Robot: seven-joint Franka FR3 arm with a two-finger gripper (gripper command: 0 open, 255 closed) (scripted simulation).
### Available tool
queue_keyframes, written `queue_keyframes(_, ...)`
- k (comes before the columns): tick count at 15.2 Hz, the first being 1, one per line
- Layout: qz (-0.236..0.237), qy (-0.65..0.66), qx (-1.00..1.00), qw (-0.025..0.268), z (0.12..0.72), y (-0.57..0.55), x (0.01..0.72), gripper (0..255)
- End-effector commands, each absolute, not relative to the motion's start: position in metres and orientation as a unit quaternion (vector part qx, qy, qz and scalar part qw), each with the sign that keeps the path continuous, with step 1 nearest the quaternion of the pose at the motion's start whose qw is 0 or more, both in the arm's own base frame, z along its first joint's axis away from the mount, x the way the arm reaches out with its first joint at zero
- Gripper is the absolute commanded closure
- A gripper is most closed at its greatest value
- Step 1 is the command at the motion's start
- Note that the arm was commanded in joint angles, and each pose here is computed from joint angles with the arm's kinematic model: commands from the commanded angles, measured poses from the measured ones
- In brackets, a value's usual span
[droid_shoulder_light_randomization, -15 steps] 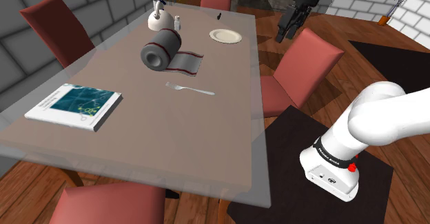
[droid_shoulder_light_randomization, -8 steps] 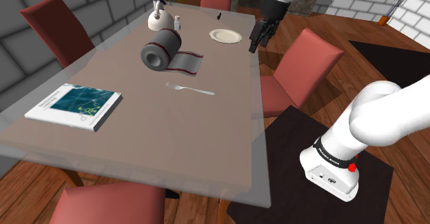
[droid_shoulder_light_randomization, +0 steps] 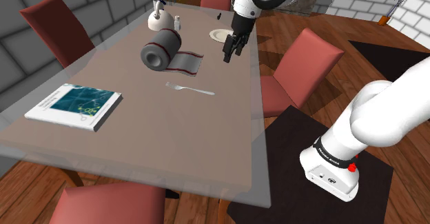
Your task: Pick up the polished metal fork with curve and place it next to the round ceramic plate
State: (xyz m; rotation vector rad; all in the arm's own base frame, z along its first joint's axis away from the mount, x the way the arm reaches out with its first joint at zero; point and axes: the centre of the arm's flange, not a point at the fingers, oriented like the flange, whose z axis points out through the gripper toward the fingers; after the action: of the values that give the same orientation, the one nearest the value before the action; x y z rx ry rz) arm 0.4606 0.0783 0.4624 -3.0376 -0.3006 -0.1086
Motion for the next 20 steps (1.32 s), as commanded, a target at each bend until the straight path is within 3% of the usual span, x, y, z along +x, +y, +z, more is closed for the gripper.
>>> queue_keyframes(1, -0.036, -0.11, -0.992, 0.04, 0.445, 0.092, 0.48, 0)
queue_keyframes(20, -0.035, -0.209, -0.977, 0.012, 0.301, 0.213, 0.63, 0)
